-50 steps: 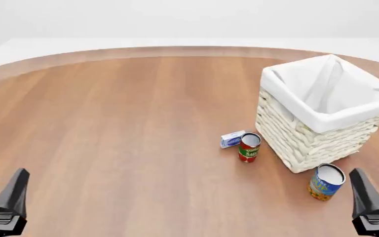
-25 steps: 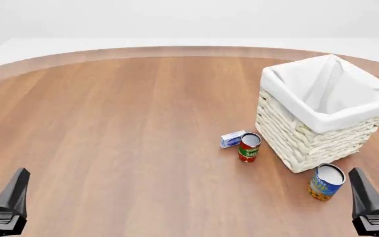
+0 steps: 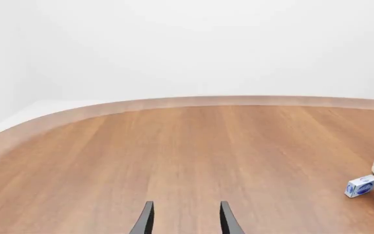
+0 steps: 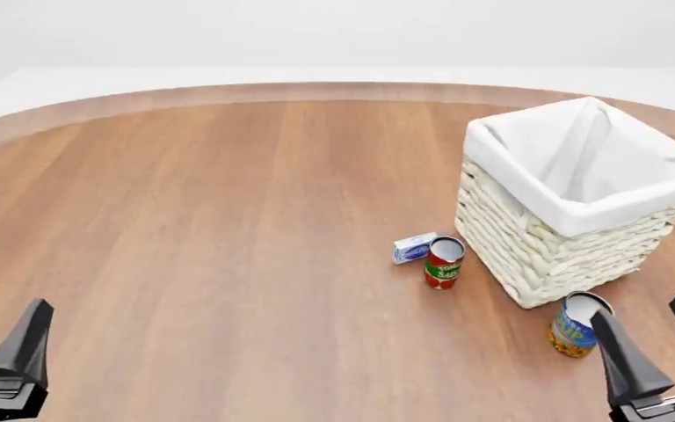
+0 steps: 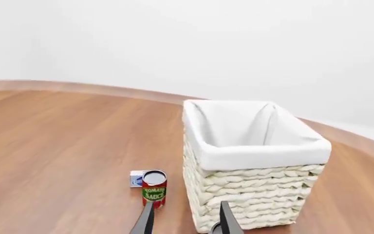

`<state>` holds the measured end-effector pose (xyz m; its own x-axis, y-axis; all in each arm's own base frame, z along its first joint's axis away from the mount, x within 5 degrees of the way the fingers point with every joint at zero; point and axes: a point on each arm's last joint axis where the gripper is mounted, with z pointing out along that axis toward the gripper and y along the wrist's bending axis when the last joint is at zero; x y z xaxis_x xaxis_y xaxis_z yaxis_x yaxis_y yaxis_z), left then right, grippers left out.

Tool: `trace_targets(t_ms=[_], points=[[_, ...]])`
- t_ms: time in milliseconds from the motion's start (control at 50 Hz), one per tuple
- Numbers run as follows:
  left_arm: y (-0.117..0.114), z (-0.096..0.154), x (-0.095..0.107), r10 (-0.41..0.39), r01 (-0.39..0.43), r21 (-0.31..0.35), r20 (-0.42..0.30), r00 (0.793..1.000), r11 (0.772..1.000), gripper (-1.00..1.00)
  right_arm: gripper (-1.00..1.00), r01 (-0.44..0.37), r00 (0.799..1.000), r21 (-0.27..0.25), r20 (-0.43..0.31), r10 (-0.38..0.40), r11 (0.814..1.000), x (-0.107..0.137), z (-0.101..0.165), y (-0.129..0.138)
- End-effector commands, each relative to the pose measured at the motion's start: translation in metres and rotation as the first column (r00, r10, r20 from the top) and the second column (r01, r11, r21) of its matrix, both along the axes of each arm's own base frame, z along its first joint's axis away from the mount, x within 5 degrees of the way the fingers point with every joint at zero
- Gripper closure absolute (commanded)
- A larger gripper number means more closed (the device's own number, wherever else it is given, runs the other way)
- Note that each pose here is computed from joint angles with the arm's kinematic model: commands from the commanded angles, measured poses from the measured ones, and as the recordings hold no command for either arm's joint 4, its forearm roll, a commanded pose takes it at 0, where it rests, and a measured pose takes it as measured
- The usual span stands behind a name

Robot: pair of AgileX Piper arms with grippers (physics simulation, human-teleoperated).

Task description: Pick up the ketchup, and put it in the basket.

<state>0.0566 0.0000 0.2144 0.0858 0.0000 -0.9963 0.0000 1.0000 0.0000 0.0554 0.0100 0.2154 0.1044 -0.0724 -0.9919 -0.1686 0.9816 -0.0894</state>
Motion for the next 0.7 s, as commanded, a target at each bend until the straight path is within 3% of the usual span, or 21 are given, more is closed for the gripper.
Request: trace_targets(t_ms=[20,220,520,700], points=[[0.000,0.000,0.000,0.000,0.000,0.000,0.000,1.000,1.000,-1.00,-1.00,-0.063,0.998,-0.027,0.000,0.064,0.998,0.001,0.000,0.004],[0.000,0.000,0.000,0.000,0.000,0.000,0.000,1.000,1.000,-1.00,-1.00,-0.138,0.990,-0.047,-0.003,0.138,0.989,0.010,0.002,0.012],[0.000,0.000,0.000,0.000,0.000,0.000,0.000,1.000,1.000,-1.00,-1.00,-0.247,0.969,-0.036,-0.018,0.246,0.968,0.022,0.009,0.026],[0.000,0.000,0.000,0.000,0.000,0.000,0.000,1.000,1.000,-1.00,-1.00,-0.318,0.948,-0.045,-0.035,0.317,0.947,0.031,0.011,0.038]])
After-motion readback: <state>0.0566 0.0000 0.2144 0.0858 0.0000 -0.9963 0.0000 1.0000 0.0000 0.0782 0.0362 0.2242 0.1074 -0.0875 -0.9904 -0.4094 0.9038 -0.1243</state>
